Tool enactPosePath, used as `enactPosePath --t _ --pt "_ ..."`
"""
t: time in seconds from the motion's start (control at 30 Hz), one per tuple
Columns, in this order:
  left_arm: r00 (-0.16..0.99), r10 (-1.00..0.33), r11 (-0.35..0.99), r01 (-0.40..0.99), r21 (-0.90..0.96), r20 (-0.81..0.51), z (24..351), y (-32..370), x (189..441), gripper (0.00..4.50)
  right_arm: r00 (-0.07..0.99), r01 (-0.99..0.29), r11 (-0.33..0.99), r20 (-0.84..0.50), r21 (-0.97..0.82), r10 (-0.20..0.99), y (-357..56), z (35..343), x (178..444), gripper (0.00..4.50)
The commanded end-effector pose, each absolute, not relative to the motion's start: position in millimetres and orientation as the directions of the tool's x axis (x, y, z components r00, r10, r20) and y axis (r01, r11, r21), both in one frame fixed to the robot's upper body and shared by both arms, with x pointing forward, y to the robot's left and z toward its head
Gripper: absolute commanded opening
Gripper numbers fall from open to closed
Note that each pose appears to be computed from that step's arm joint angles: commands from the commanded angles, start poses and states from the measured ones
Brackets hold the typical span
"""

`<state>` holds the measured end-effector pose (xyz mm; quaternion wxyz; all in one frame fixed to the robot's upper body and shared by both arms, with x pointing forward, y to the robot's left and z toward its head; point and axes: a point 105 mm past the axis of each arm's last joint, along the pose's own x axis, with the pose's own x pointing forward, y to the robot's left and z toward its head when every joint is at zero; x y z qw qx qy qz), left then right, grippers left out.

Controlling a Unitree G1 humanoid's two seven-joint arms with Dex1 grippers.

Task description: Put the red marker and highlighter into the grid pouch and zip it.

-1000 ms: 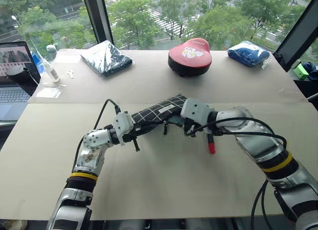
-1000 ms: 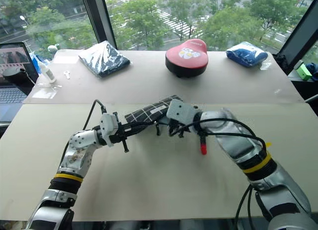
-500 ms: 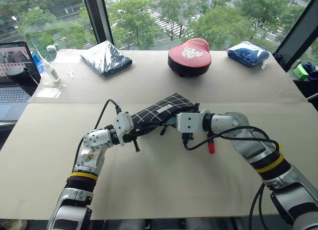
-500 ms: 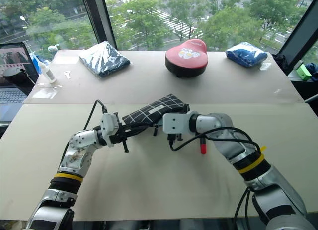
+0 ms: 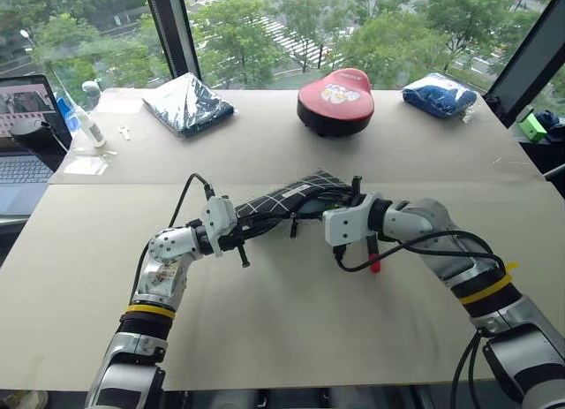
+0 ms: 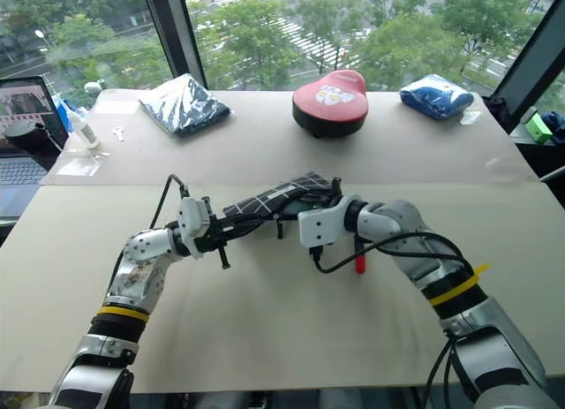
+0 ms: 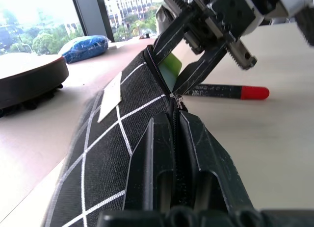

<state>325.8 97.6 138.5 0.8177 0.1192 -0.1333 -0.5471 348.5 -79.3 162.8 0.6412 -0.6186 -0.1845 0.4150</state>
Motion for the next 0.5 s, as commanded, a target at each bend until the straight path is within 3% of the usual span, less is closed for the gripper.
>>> enactPosePath --t 0.03,0.27,0.3,0.33,0.43,0.5 --pt "0.341 -0.929 0.369 0.855 0.364 0.141 155 94 325 0.00 0.582 -0.163 -0.108 -0.184 -0.981 0.792 -76 184 351 1.03" --pt "0.340 -0.929 0.369 0.855 0.364 0.145 156 94 325 0.00 0.551 -0.246 -0.062 -0.192 -0.967 0.812 -74 179 348 1.03" --pt "0.340 -0.929 0.369 0.855 0.364 0.145 156 94 325 0.00 0.545 -0.279 -0.045 -0.197 -0.959 0.815 -74 179 347 2.04" --pt "0.340 -0.929 0.369 0.855 0.364 0.144 156 93 325 0.00 0.553 -0.288 -0.024 -0.186 -0.957 0.812 -75 182 348 2.13" --pt "0.340 -0.930 0.368 0.855 0.364 0.142 156 93 324 0.00 0.592 -0.270 0.021 -0.149 -0.963 0.792 -81 193 355 3.14" --pt "0.340 -0.930 0.368 0.856 0.364 0.142 156 93 324 0.00 0.607 -0.282 0.055 -0.133 -0.958 0.784 -87 201 357 3.35"
